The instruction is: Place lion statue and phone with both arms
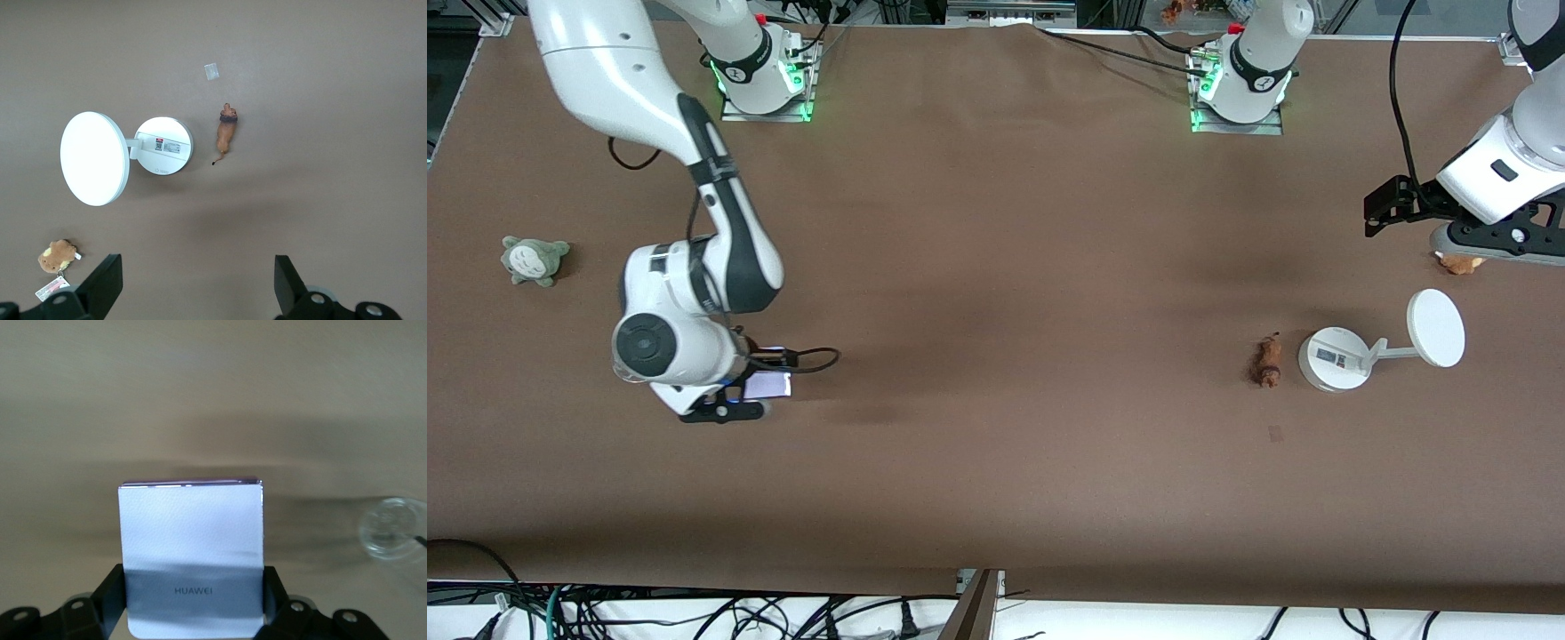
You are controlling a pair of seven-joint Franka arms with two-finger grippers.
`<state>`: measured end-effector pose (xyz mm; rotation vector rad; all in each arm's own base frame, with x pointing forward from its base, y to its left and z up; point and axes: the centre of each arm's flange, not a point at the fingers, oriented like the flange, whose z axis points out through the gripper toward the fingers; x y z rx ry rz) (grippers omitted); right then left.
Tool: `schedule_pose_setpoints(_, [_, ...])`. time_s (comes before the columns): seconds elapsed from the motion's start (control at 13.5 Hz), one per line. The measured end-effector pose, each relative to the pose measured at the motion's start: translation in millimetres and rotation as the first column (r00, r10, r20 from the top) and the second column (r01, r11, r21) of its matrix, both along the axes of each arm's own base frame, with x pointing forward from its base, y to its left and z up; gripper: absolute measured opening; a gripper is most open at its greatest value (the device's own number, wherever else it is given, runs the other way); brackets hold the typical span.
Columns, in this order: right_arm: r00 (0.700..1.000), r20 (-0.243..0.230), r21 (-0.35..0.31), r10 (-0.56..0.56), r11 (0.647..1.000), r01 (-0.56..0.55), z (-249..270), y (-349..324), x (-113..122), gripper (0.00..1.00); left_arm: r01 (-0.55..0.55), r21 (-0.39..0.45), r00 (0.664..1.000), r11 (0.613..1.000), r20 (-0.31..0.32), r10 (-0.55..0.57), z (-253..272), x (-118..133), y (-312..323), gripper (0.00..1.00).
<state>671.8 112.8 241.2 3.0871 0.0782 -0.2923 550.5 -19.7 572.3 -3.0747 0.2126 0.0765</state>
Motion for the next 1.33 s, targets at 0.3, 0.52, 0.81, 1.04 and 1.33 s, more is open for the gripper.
schedule_pose_setpoints(0.3, [1.000,-0.005,-0.002,-0.024,1.000,0.024,-31,-24,-4,0.84,-0.002,0.000,1.000,1.000,-0.006,0.002,-2,-1,1,1.00])
schedule_pose_setpoints(0.52, [1.000,-0.007,-0.002,-0.019,1.000,0.019,-48,-21,-7,0.84,0.005,0.001,1.000,1.000,0.009,-0.005,6,-3,-3,1.00])
schedule_pose_setpoints(0.81, [1.000,-0.009,-0.002,-0.017,1.000,0.017,-58,-21,-8,0.84,0.004,0.003,1.000,1.000,-0.009,-0.004,11,-8,-4,1.00])
schedule_pose_setpoints(1.04, [1.000,0.006,0.002,-0.009,1.000,0.009,-53,-20,-5,0.99,0.001,0.004,1.000,1.000,0.009,-0.001,36,-15,-4,1.00])
schedule_pose_setpoints(1.33, [0.996,0.079,0.020,0.049,0.999,-0.051,26,-21,18,1.00,-0.007,0.002,1.000,1.000,0.013,0.007,42,-17,-4,1.00])
